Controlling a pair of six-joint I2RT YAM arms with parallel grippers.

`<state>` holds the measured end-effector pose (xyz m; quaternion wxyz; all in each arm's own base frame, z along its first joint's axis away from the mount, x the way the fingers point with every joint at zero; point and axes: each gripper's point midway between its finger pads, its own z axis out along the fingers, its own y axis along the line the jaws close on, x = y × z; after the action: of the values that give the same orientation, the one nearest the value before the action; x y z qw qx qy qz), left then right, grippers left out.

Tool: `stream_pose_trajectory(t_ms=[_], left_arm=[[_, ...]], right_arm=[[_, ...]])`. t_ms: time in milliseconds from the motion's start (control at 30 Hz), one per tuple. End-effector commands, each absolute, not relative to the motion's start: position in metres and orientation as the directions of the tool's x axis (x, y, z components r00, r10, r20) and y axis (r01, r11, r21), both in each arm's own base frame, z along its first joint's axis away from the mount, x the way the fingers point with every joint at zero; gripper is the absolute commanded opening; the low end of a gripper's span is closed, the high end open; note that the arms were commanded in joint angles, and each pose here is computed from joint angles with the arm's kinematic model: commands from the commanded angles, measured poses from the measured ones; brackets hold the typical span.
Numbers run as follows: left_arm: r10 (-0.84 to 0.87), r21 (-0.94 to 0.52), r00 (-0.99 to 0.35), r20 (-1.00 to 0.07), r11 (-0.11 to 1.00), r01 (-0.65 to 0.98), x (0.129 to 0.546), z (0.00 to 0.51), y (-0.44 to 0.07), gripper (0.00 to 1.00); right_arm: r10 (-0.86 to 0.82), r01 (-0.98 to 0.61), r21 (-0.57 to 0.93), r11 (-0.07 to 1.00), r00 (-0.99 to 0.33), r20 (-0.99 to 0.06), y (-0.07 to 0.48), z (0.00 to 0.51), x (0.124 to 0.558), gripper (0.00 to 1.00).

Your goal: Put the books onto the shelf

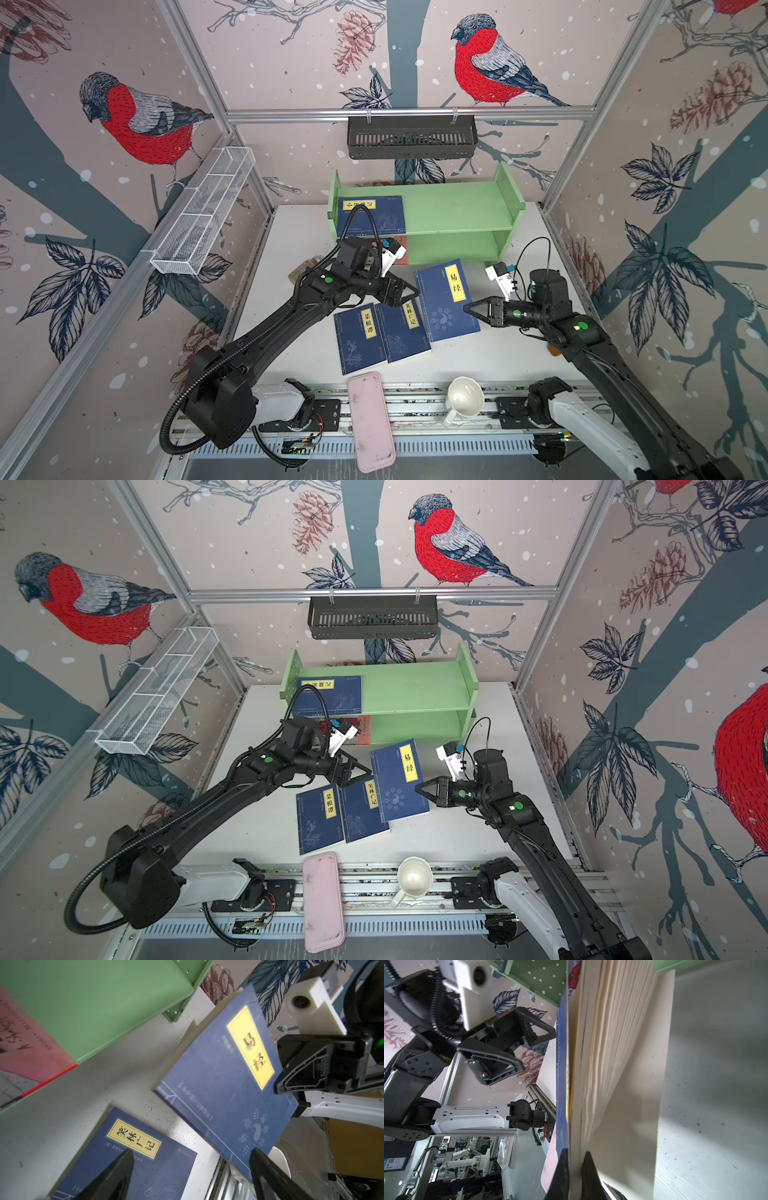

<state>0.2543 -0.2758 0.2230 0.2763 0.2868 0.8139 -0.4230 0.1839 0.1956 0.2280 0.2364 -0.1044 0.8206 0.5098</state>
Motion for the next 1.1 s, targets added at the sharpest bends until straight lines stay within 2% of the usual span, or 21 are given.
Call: stream_pose_trajectory(t_ms=[0,267,467,567,633,700,733,800,867,900,967,1067], left_arm=[[0.185,-0.591,-0.687,-0.703,0.386,0.708,0.248,0.241,-0.281,0.89],[0.159,-0.696,-0.718,-0.678,0.176,0.696,0.224,0.273,-0.293,0.87],[0.143,-0.705,-0.726,-0.673,0.172,0.688,0.227,0.277,-0.295,0.84],[0.142,-0.716,-0.728,-0.670,0.136,0.685,0.223,0.285,-0.296,0.76],[0.136,-0.725,-0.733,-0.666,0.113,0.680,0.220,0.291,-0.297,0.64],[0.135,-0.729,-0.735,-0.664,0.102,0.677,0.219,0.294,-0.297,0.46],[0.135,-0.728,-0.735,-0.665,0.102,0.678,0.219,0.296,-0.297,0.37],[0.134,-0.720,-0.729,-0.671,0.116,0.684,0.220,0.297,-0.296,0.17],[0.137,-0.695,-0.713,-0.688,0.160,0.701,0.225,0.296,-0.294,0.01],[0.137,-0.669,-0.693,-0.708,0.183,0.720,0.227,0.300,-0.293,0.00],[0.146,-0.625,-0.660,-0.737,0.223,0.748,0.231,0.304,-0.290,0.00],[0.152,-0.563,-0.603,-0.783,0.238,0.792,0.231,0.317,-0.286,0.00]], right_arm=[[0.092,-0.481,0.769,0.421,-0.821,-0.564,0.202,0.254,0.190,0.00],[0.076,-0.594,0.731,0.335,-0.756,-0.650,0.218,0.295,0.188,0.00],[0.040,-0.634,0.716,0.293,-0.740,-0.672,0.231,0.303,0.186,0.00],[0.019,-0.643,0.711,0.285,-0.738,-0.675,0.238,0.301,0.184,0.00],[0.008,-0.651,0.707,0.276,-0.734,-0.679,0.243,0.301,0.183,0.00],[-0.005,-0.659,0.703,0.266,-0.731,-0.683,0.249,0.301,0.183,0.00],[-0.009,-0.661,0.702,0.267,-0.730,-0.684,0.251,0.300,0.184,0.04],[-0.014,-0.660,0.696,0.282,-0.729,-0.685,0.254,0.299,0.188,0.23],[-0.013,-0.656,0.693,0.299,-0.729,-0.685,0.255,0.297,0.194,0.47],[-0.008,-0.653,0.685,0.322,-0.726,-0.688,0.254,0.296,0.198,0.55],[0.009,-0.650,0.664,0.370,-0.712,-0.702,0.251,0.298,0.207,0.62],[0.066,-0.642,0.629,0.439,-0.675,-0.735,0.240,0.310,0.223,0.67]])
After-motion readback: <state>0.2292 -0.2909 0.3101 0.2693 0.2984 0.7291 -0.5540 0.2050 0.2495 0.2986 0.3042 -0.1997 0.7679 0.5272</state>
